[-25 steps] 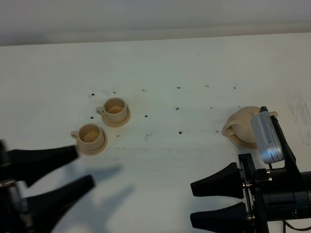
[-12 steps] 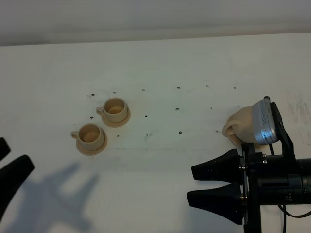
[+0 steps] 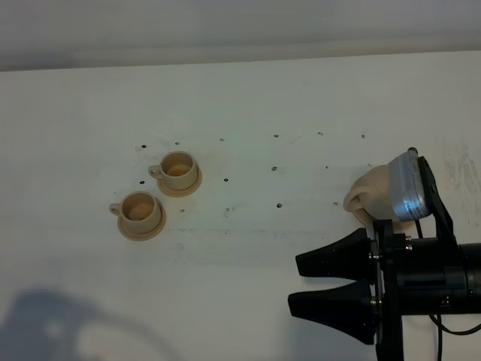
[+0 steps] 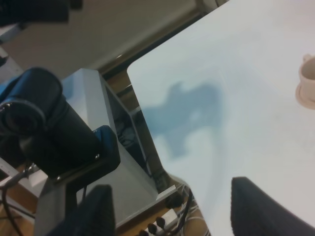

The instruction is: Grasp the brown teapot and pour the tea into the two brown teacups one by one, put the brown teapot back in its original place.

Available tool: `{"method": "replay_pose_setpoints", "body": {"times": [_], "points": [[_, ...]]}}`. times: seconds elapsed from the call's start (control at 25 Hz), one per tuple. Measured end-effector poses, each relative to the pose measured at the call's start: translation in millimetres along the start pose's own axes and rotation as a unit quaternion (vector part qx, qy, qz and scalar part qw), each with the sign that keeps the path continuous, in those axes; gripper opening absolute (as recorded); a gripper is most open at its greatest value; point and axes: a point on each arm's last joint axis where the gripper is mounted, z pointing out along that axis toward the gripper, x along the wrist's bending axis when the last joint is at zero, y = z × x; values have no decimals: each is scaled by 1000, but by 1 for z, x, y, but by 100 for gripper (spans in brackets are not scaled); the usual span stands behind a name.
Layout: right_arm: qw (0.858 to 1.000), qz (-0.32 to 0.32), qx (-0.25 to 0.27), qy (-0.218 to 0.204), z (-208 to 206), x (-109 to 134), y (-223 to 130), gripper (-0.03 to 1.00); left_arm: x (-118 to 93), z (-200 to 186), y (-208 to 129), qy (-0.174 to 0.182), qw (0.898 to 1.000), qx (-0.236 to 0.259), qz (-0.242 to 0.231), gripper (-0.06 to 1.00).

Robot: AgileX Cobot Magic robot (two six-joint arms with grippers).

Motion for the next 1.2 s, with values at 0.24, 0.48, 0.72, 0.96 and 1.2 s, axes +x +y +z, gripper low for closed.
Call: {"method": "replay_pose_setpoints", "body": {"times": [0.24, 0.48, 0.72, 0.96, 1.2], "points": [[1000, 10, -3, -20, 1, -6, 10, 54, 7, 4, -10, 38, 998, 45, 7, 47], [997, 28, -9, -73, 1, -19, 29, 54, 7, 9, -13, 34, 998, 47, -1, 47], [989, 40, 3, -141, -1, -33, 56, 54, 7, 9, -12, 32, 998, 45, -1, 47], [981, 43, 12, -190, -5, -41, 81, 54, 9, 8, -13, 60, 997, 36, -30, 47], [968, 49, 14, -246, -11, -48, 102, 54, 13, 7, -13, 105, 991, 29, -75, 47]]}}
